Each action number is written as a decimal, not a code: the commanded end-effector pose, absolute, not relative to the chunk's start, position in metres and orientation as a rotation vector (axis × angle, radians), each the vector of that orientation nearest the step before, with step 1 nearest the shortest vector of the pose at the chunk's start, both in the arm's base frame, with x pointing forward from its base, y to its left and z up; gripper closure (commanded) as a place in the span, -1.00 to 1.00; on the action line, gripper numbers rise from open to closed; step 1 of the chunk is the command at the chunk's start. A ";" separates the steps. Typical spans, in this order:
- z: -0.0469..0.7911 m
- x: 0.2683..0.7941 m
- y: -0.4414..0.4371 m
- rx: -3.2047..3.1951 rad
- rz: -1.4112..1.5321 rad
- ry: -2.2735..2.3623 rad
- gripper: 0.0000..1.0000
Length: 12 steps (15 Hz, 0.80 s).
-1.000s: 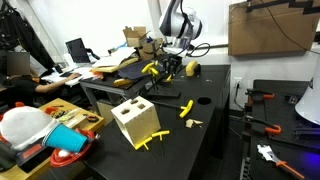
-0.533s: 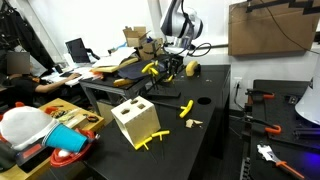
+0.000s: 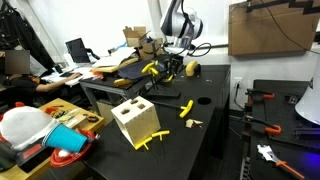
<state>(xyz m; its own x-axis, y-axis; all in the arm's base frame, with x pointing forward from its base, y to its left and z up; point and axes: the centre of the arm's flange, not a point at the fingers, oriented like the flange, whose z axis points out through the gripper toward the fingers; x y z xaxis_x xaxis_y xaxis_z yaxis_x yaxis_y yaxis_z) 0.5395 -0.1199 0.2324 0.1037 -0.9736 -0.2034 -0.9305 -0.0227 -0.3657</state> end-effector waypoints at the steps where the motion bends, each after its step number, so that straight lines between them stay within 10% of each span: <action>1: 0.236 0.542 -0.120 -1.971 -0.138 1.846 0.90; 12: 0.233 0.547 -0.121 -1.966 -0.134 1.835 0.90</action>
